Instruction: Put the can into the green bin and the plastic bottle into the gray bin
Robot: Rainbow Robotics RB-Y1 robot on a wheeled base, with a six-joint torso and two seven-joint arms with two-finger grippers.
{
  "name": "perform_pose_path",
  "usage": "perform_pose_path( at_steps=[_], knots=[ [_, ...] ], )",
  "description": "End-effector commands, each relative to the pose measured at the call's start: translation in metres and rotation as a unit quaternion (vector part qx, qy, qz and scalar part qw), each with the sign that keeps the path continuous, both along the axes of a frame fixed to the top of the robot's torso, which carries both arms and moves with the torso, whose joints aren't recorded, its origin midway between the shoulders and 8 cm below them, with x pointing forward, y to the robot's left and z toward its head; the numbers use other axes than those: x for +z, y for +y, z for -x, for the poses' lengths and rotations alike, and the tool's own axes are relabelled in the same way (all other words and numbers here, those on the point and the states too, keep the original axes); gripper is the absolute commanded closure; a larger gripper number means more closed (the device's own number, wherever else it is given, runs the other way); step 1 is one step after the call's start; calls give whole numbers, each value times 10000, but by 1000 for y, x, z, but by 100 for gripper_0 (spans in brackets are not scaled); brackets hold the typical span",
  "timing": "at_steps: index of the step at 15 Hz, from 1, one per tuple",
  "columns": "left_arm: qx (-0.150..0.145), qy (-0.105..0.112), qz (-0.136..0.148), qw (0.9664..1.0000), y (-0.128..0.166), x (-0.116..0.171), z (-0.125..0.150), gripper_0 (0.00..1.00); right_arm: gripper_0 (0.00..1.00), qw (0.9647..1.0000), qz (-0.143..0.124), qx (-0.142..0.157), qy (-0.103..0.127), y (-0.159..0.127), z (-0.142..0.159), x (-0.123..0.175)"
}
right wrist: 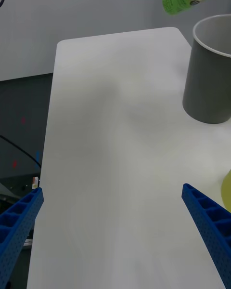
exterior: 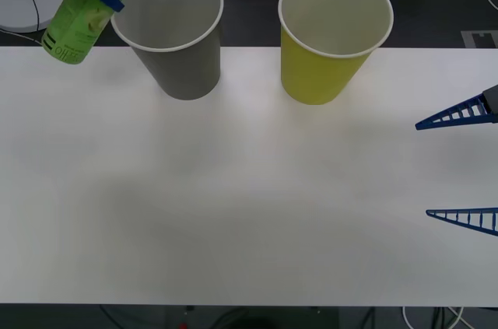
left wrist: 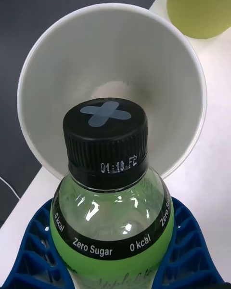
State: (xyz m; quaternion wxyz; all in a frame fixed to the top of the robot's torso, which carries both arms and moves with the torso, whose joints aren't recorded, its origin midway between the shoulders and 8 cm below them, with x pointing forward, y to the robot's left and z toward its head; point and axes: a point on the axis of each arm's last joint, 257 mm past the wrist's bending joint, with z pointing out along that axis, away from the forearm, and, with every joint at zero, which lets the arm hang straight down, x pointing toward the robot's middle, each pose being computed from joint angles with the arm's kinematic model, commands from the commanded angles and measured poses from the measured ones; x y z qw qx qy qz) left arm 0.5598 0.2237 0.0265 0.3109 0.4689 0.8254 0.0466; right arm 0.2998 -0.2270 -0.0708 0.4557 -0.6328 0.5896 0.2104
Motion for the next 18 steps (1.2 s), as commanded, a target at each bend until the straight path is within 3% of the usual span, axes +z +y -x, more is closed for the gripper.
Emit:
perform_pose_path(
  at_steps=[1,9,18],
  knots=[
    [-3,14,-82,10000,-3,10,-4,100,0,10000,0,0,0,0,0,0],
    [48,-34,62,10000,-23,38,-20,100,0,10000,0,0,0,0,0,0],
    [-152,-228,-88,9996,-63,51,-32,100,0,10000,0,0,0,0,0,0]
  ],
)
